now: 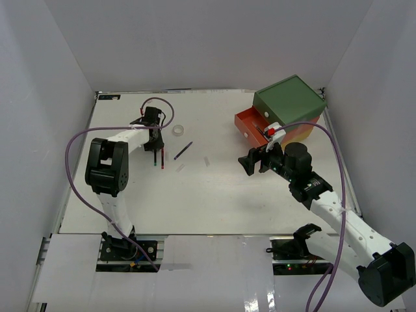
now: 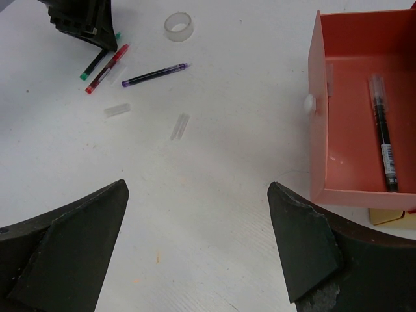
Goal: Sort the stationery into containers
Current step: Pick up the pen from the center of the board.
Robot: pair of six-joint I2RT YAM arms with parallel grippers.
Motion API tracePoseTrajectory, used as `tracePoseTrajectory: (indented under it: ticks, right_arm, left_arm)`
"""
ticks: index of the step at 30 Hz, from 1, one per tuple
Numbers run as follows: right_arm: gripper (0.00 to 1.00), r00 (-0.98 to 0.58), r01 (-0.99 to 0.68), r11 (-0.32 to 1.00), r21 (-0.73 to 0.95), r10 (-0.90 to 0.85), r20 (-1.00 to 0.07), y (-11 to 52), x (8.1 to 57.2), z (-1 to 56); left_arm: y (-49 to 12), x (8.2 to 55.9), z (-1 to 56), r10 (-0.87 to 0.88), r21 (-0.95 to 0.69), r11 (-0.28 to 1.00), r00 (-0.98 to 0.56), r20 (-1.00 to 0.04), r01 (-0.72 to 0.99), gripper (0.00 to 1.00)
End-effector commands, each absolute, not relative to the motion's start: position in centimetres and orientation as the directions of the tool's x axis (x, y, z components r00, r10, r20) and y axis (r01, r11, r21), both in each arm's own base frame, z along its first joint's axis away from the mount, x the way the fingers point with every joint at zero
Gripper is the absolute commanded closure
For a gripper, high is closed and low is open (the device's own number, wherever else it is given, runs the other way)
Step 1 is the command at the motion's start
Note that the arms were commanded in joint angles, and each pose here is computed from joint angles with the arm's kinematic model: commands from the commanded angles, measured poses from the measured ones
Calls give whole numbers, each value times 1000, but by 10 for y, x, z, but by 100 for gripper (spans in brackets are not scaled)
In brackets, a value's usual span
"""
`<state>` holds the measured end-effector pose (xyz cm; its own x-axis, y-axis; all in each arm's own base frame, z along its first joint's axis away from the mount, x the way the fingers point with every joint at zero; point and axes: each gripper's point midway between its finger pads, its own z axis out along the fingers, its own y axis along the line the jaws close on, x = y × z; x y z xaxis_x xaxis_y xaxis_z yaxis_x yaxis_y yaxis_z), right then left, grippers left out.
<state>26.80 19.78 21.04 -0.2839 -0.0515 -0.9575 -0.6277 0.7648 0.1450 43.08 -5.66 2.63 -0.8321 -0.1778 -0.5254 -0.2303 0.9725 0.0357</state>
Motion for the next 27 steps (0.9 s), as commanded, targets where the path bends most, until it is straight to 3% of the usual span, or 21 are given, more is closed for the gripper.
tracePoseTrajectory:
  ticks: [1,8,14,21,27]
  right_arm:
    - [6,-236,-639,757,138,-22,-972,199,269,224]
    - [6,-241,-652,746,136,-34,-970,202,268,221]
    - [5,-236,-665,736,129,-42,-971,204,267,222]
    - [5,-231,-725,674,140,-47,-972,216,259,229]
    - [3,-220,-791,588,166,-21,-975,233,252,253]
  left_arm:
    - [-53,435,32,-181,36,971,-830,-527,-235,58]
    - [-53,431,25,-181,35,972,-842,-509,-230,81]
    - [-56,441,55,-167,6,978,-806,-568,-207,95]
    - [-78,449,144,-177,-147,984,-684,-707,-102,100]
    - [-131,421,205,-114,-306,917,-568,-815,254,100]
